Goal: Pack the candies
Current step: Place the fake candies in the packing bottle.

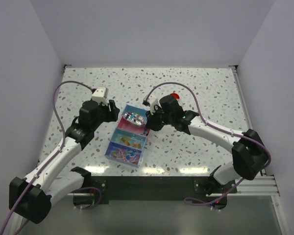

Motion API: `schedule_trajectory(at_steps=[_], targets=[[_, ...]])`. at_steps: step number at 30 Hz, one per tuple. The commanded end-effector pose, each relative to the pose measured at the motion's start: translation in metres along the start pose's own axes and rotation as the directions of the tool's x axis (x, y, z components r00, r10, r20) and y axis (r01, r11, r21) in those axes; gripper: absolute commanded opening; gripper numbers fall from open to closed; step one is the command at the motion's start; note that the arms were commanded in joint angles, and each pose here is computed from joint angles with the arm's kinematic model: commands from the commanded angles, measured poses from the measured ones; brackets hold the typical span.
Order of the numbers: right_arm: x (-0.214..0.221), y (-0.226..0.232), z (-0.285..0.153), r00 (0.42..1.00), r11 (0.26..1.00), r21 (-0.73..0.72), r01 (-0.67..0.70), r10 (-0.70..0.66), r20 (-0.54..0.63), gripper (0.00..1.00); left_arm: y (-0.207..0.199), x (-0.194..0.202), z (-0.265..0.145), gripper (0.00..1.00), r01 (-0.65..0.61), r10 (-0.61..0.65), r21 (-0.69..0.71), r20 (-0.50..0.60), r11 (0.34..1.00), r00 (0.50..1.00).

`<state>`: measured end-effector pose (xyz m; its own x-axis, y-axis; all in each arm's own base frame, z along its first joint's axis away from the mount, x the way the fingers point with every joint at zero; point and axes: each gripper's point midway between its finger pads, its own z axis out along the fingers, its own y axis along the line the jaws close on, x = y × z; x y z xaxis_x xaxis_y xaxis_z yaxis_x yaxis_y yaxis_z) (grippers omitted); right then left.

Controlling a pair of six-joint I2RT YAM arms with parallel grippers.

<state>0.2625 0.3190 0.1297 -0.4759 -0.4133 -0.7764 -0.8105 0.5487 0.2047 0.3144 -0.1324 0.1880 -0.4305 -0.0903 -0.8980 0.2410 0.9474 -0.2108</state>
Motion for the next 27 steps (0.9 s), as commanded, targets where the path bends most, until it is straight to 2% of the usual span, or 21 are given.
schedule_trajectory(at_steps=[1,5,10,11,19,27], targets=[[-0.045,0.002,-0.025,0.992,0.998,0.033,0.05,-0.053,0.114,0.0,0.01,-0.029,-0.014,0.62,0.013,-0.007,-0.07,0.087,0.997,0.996],[-0.052,0.0,-0.046,0.992,0.995,0.077,0.07,-0.078,0.1,0.0,0.023,-0.039,-0.026,0.82,0.01,0.01,-0.135,0.145,0.991,0.989],[-0.062,-0.009,-0.085,0.991,0.985,0.16,0.059,-0.077,0.106,0.0,0.035,-0.044,-0.039,0.96,0.006,0.032,-0.188,0.201,0.982,0.979],[-0.059,-0.01,-0.092,0.994,0.983,0.174,0.061,-0.076,0.079,0.0,0.039,-0.044,-0.041,0.99,0.009,0.035,-0.207,0.21,0.978,0.977],[-0.035,-0.049,-0.149,0.999,0.919,0.391,0.045,-0.038,-0.026,0.0,0.057,-0.041,-0.048,1.0,-0.026,0.103,-0.29,0.256,0.957,0.961],[-0.008,-0.081,-0.19,0.991,0.845,0.533,0.045,0.029,-0.129,0.0,0.064,-0.043,-0.042,1.0,-0.052,0.146,-0.325,0.272,0.944,0.951]])
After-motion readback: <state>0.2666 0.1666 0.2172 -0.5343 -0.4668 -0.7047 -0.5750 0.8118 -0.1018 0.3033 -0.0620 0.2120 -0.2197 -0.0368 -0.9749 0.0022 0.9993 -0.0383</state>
